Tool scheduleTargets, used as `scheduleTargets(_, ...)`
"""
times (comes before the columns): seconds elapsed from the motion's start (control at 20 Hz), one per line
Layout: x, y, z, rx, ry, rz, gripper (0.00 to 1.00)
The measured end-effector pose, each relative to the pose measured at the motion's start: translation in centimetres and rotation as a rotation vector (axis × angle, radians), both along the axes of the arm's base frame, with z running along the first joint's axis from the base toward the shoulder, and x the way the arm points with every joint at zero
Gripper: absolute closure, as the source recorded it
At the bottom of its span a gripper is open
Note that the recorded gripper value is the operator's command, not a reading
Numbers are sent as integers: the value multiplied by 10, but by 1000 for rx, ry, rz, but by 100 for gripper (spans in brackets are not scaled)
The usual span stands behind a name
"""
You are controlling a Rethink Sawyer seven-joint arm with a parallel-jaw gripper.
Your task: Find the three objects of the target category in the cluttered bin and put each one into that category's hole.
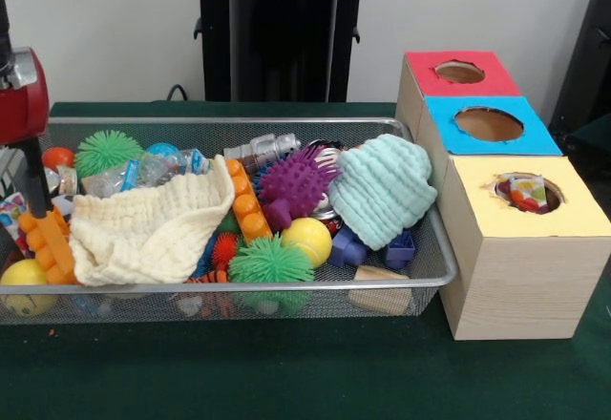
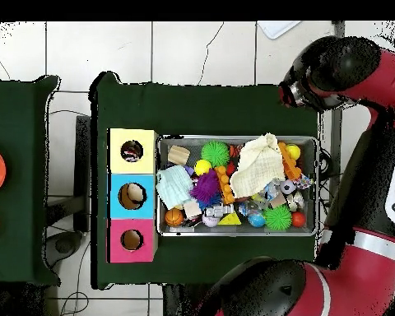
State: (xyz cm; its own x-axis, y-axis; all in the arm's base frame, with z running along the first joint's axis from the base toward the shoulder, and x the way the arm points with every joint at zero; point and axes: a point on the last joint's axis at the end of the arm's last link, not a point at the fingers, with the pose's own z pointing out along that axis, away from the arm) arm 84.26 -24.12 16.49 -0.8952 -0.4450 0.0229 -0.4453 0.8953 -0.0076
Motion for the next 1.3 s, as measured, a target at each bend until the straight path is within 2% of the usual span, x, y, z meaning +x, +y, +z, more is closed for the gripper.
scheduleTargets(0.65,-7,-10,-5,-4,15,-2,0)
scheduleTargets(1.0,-24,-20,-7,-2,45,-1,0)
scheduleTargets(1.3,-42,-31,-11,-20,51,7,0)
